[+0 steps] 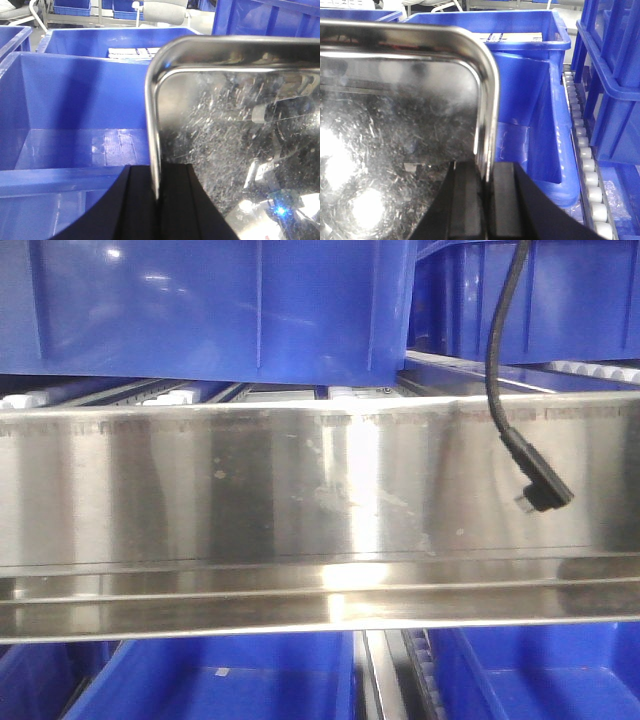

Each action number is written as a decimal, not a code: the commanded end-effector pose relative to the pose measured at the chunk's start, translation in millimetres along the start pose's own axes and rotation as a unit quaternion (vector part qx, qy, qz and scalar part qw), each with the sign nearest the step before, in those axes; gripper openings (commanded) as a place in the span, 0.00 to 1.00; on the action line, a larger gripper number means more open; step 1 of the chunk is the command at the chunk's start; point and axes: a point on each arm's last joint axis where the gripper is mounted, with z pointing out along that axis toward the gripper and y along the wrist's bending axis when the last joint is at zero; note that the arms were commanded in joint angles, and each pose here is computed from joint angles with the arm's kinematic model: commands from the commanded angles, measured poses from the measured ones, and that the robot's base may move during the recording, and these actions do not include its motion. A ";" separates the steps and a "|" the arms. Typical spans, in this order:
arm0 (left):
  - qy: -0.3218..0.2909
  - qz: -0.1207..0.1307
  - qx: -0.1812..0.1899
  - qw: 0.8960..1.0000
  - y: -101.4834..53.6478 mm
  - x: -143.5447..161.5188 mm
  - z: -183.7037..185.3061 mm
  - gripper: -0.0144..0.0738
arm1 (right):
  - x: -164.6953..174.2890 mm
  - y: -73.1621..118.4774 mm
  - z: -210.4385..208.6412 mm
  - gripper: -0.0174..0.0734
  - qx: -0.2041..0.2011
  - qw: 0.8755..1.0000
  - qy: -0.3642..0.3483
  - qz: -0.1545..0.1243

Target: Stack silver trays without gaps

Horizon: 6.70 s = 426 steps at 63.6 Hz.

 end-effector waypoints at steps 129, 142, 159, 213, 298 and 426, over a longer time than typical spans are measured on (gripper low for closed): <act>-0.041 -0.017 0.030 0.999 -8.4 -10.6 -6.0 0.14 | -19.0 8.6 -0.4 0.11 -0.097 0.992 -0.080 0.031; -0.041 -0.017 0.030 0.999 -8.4 -10.6 -6.0 0.14 | -19.6 9.0 -0.6 0.11 -0.100 0.991 -0.083 0.031; -0.041 -0.017 0.030 0.999 -8.4 -10.6 -6.0 0.14 | -19.9 9.3 -0.7 0.11 -0.102 0.991 -0.085 0.031; -0.041 -0.017 0.030 0.999 -8.4 -10.6 -6.0 0.14 | -19.9 9.3 -0.7 0.11 -0.102 0.991 -0.085 0.031; -0.041 -0.017 0.030 0.999 -8.4 -10.6 -6.0 0.14 | -19.8 10.0 -1.0 0.11 -0.103 0.991 -0.086 0.031; -0.041 -0.017 0.030 0.999 -8.4 -10.6 -6.0 0.14 | -20.0 10.1 -1.1 0.11 -0.104 0.990 -0.086 0.031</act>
